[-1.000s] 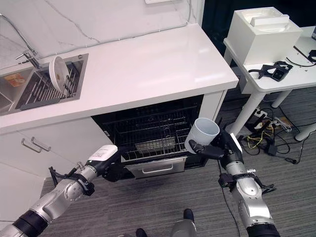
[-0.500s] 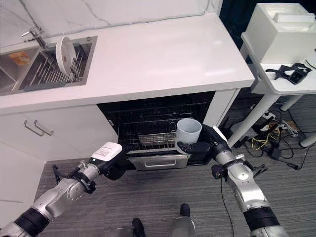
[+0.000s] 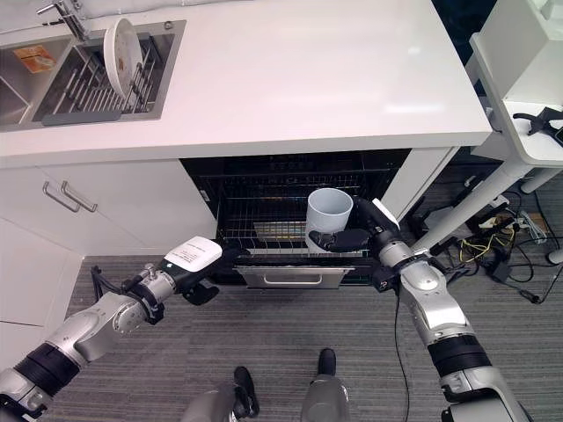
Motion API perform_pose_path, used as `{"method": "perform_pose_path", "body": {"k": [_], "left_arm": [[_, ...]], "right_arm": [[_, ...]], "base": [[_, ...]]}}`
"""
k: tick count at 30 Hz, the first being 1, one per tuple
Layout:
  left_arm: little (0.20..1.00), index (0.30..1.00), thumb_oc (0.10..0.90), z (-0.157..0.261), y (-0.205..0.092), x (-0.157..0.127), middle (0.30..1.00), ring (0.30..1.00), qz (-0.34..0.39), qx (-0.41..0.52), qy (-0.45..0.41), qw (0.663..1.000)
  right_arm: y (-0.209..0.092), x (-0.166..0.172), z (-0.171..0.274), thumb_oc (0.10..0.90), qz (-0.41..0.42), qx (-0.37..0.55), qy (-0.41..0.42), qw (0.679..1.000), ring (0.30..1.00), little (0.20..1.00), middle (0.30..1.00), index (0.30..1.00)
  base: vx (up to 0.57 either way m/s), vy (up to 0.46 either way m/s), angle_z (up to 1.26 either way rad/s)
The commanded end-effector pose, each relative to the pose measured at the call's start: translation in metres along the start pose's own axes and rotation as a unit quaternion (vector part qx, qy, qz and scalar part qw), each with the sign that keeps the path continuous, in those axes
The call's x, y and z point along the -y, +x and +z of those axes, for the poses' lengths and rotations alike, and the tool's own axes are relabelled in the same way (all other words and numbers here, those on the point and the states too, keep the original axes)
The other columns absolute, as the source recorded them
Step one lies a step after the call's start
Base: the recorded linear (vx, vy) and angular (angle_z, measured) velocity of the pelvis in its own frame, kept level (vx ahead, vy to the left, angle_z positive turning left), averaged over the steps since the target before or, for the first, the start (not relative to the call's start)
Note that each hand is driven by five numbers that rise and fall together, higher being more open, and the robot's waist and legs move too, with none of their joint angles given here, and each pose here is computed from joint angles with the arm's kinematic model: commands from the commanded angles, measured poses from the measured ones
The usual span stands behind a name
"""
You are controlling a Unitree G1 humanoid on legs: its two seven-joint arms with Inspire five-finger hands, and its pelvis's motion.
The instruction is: Place the dishes in the dishwasher.
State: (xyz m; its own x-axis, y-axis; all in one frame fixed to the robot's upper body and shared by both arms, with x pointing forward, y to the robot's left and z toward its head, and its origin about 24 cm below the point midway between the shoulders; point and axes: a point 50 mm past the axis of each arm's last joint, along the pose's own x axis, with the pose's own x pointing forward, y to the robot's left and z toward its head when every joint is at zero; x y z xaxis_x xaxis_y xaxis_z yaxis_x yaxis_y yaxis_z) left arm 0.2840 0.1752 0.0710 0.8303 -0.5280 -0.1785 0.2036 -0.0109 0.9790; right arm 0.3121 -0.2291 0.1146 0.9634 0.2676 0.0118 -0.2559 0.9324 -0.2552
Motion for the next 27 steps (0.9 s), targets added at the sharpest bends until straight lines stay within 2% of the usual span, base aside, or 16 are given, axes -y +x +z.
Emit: {"method": "perform_pose_path", "body": {"k": [1,12,19,22,27], "left_arm": [[0.9,0.9,0.8,0.006,-0.001,-0.031,0.9,0.9,0.062,0.031,0.034,0.997],[0.9,0.9,0.8,0.008,0.003,-0.037,0.9,0.9,0.041,0.051,0.056,0.996],[0.9,0.9,0.8,0.009,0.008,-0.059,0.9,0.9,0.045,0.075,0.083,0.993],[0.9,0.9,0.8,0.012,0.01,-0.077,0.9,0.9,0.049,0.09,0.103,0.989],[0.9,0.9,0.8,0.014,0.01,-0.091,0.9,0.9,0.055,0.099,0.116,0.987]], "right_arm": [[0.005,0.003,0.064,0.4,0.001,0.144,-0.011,0.99,0.3,0.3,0.3,0.3],[0.02,0.027,0.055,0.4,-0.054,0.08,-0.03,0.995,0.3,0.3,0.3,0.3],[0.032,0.059,0.069,0.4,-0.099,0.066,-0.035,0.992,0.3,0.3,0.3,0.3],[0.038,0.079,0.081,0.4,-0.129,0.057,-0.029,0.99,0.3,0.3,0.3,0.3],[0.04,0.094,0.087,0.4,-0.152,0.044,-0.025,0.987,0.3,0.3,0.3,0.3]], "base": [[0.0,0.0,0.0],[0.01,-0.017,0.0],[-0.04,-0.018,0.11],[-0.07,-0.007,0.04],[0.0,0.002,0.09]]}}
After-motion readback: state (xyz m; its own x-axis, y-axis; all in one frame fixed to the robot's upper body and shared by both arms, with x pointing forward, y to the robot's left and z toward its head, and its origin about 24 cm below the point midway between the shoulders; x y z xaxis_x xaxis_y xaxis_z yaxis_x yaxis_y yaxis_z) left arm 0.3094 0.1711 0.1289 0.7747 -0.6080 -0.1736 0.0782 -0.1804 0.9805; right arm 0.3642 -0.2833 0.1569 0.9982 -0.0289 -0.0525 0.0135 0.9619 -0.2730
